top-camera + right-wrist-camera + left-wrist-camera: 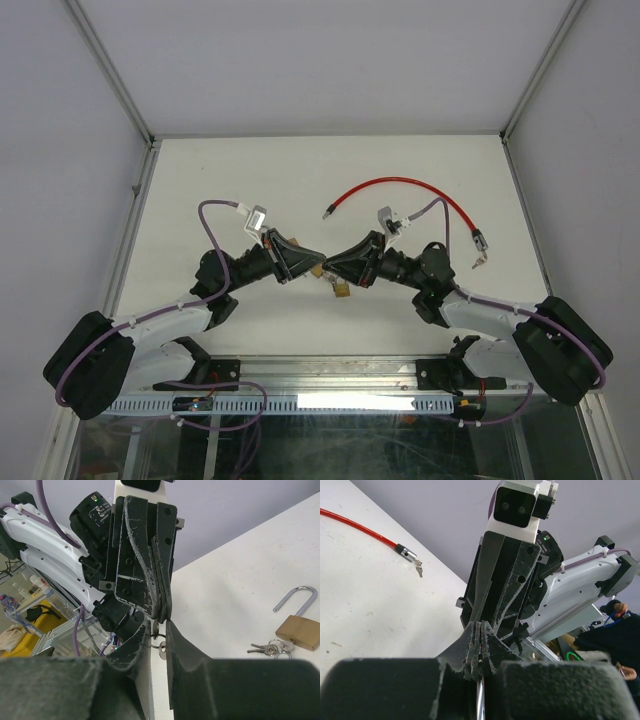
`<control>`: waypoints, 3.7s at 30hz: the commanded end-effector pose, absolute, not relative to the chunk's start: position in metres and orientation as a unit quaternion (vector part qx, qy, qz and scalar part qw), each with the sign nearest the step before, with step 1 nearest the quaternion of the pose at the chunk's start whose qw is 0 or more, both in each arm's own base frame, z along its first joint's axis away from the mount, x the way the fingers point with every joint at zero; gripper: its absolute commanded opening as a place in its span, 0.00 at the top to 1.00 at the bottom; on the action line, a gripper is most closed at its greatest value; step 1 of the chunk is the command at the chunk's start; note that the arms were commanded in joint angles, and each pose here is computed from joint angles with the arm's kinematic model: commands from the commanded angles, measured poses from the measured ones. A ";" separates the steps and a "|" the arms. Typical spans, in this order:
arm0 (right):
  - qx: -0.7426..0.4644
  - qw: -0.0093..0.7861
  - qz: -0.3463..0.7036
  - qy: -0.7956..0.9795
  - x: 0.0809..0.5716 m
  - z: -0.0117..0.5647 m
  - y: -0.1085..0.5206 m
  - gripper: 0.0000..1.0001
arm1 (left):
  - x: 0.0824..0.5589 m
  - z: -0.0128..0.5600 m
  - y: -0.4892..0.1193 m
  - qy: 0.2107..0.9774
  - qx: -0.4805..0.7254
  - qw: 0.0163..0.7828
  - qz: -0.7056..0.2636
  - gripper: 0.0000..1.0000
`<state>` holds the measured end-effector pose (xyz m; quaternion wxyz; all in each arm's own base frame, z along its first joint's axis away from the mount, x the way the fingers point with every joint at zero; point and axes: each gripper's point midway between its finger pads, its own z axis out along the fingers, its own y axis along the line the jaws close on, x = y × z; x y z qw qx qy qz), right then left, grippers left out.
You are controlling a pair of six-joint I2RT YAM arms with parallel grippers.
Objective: Unlock with the key
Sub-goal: Pick up the key from the center of the board, then move the lock to the center of the board, then pick up the lock from the center of the board.
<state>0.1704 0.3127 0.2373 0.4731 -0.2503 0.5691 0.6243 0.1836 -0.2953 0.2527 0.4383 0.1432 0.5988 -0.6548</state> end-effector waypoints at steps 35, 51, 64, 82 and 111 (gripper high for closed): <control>-0.053 0.552 0.386 0.737 0.206 0.165 0.199 1.00 | 0.213 0.168 -0.319 0.878 -0.001 0.294 -0.377 0.15; -0.024 0.574 0.338 0.745 0.203 0.155 0.168 1.00 | 0.201 0.067 -0.358 0.978 -0.012 0.141 -0.154 0.31; -0.027 0.577 0.352 0.737 0.199 0.158 0.169 1.00 | 0.215 0.038 -0.355 0.988 -0.017 0.135 -0.075 0.48; -0.031 0.576 0.356 0.735 0.196 0.158 0.169 1.00 | 0.215 0.010 -0.344 0.993 0.025 0.110 0.017 0.58; -0.062 0.555 0.366 0.744 0.193 0.153 0.182 1.00 | 0.170 0.008 -0.297 0.998 -0.001 0.064 -0.016 0.49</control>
